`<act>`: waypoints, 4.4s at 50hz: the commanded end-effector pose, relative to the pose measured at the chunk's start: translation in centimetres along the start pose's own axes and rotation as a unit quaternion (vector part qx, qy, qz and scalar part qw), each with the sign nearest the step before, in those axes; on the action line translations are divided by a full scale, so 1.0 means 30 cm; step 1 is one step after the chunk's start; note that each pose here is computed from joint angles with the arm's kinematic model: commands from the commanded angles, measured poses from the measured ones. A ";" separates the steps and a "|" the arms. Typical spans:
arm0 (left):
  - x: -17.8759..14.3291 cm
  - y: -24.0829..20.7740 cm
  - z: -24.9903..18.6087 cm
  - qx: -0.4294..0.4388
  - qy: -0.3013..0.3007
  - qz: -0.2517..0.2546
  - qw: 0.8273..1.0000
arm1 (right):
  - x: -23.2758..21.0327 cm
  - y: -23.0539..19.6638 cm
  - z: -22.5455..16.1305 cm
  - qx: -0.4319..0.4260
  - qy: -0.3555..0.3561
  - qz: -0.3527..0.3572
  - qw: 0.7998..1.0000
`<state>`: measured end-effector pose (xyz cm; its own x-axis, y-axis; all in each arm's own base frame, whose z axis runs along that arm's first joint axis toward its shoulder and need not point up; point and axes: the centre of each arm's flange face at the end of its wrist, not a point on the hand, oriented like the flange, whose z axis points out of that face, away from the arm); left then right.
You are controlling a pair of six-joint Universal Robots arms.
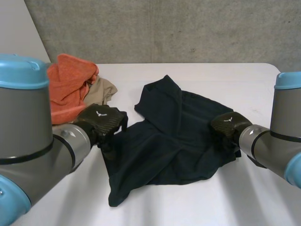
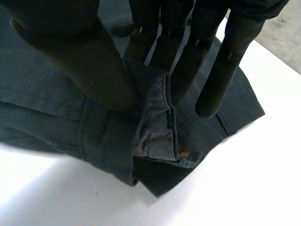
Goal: Fold the laundry.
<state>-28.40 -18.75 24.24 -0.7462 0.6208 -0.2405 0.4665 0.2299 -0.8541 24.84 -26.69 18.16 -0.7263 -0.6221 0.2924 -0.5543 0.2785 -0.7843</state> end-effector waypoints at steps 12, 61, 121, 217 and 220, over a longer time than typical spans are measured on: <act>0.150 0.162 0.067 -0.101 -0.005 0.062 0.993 | 0.094 -0.022 0.119 0.017 0.106 0.116 0.987; -0.011 0.072 0.414 -0.082 -0.123 0.074 0.986 | -0.005 -0.075 -0.263 -0.011 0.012 -0.065 0.998; 0.076 0.127 0.238 -0.041 -0.130 0.125 0.983 | -0.035 -0.078 -0.001 0.106 0.064 -0.013 0.992; -0.224 -0.374 0.391 0.309 -0.201 0.019 0.930 | 0.167 -0.455 0.259 0.398 0.152 -0.037 0.904; -0.168 -0.216 0.439 0.231 -0.180 0.039 0.955 | 0.115 -0.301 0.319 0.327 0.120 -0.035 0.937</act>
<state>-34.26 -34.48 34.03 -0.9311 0.2312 -0.2822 0.1627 -0.4291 -0.8885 32.18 -39.67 29.77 -0.8683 -0.3085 0.3885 -0.1801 -0.5338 -0.8262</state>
